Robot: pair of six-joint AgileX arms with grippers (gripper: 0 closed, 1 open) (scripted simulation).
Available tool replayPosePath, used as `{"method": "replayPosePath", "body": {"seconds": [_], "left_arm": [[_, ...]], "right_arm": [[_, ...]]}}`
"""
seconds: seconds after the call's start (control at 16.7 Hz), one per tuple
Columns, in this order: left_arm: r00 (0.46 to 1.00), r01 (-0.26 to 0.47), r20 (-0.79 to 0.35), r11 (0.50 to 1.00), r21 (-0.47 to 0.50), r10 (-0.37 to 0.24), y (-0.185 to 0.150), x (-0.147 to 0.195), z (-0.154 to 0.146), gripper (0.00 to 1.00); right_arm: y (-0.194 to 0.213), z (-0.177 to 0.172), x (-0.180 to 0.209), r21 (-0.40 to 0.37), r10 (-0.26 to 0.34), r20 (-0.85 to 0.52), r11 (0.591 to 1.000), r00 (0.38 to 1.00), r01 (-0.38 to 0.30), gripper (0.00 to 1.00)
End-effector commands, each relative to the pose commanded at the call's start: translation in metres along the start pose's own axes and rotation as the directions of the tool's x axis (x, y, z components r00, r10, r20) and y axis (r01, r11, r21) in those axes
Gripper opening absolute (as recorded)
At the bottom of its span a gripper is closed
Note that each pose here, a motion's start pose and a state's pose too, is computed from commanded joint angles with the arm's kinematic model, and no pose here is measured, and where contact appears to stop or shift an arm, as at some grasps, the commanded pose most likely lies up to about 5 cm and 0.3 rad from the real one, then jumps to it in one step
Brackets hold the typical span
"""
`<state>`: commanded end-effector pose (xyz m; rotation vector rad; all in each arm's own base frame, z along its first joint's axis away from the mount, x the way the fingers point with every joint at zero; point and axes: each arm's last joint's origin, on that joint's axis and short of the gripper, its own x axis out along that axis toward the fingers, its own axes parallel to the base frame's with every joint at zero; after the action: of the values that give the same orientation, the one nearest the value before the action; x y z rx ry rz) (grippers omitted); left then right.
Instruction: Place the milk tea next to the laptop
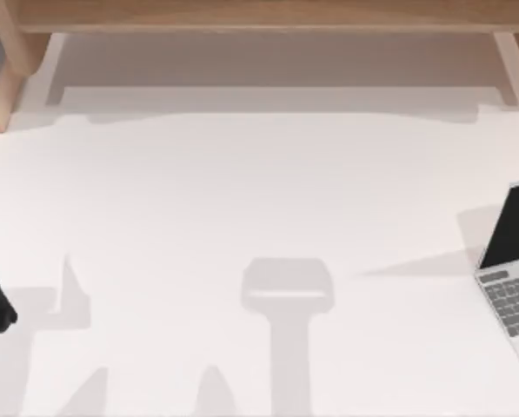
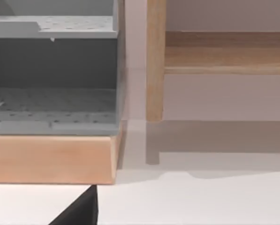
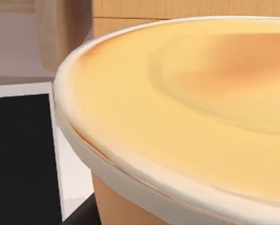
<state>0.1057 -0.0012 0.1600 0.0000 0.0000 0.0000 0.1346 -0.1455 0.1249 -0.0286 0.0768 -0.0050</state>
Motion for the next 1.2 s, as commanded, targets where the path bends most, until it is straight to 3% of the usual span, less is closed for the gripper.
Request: {"method": "replayPosePath", "body": {"seconds": [0.36, 0.54, 0.72, 1.2], "left_arm": [[1.0, 0.0, 0.0, 1.0, 0.0, 0.0, 0.0, 0.0, 0.0, 1.0], [1.0, 0.0, 0.0, 1.0, 0.0, 0.0, 0.0, 0.0, 0.0, 1.0], [1.0, 0.0, 0.0, 1.0, 0.0, 0.0, 0.0, 0.0, 0.0, 1.0], [1.0, 0.0, 0.0, 1.0, 0.0, 0.0, 0.0, 0.0, 0.0, 1.0]], "right_arm": [[-0.017, 0.025, 0.01, -0.204, 0.033, 0.128, 0.979, 0.991, -0.007, 0.0], [-0.019, 0.023, 0.013, -0.237, 0.052, 0.149, 0.971, 0.987, -0.016, 0.0], [-0.016, 0.009, 0.013, -0.197, 0.05, 0.129, 0.98, 0.99, -0.024, 0.0], [0.003, -0.034, 0.001, 0.022, -0.002, -0.016, 1.0, 1.0, 0.002, 0.0]]}}
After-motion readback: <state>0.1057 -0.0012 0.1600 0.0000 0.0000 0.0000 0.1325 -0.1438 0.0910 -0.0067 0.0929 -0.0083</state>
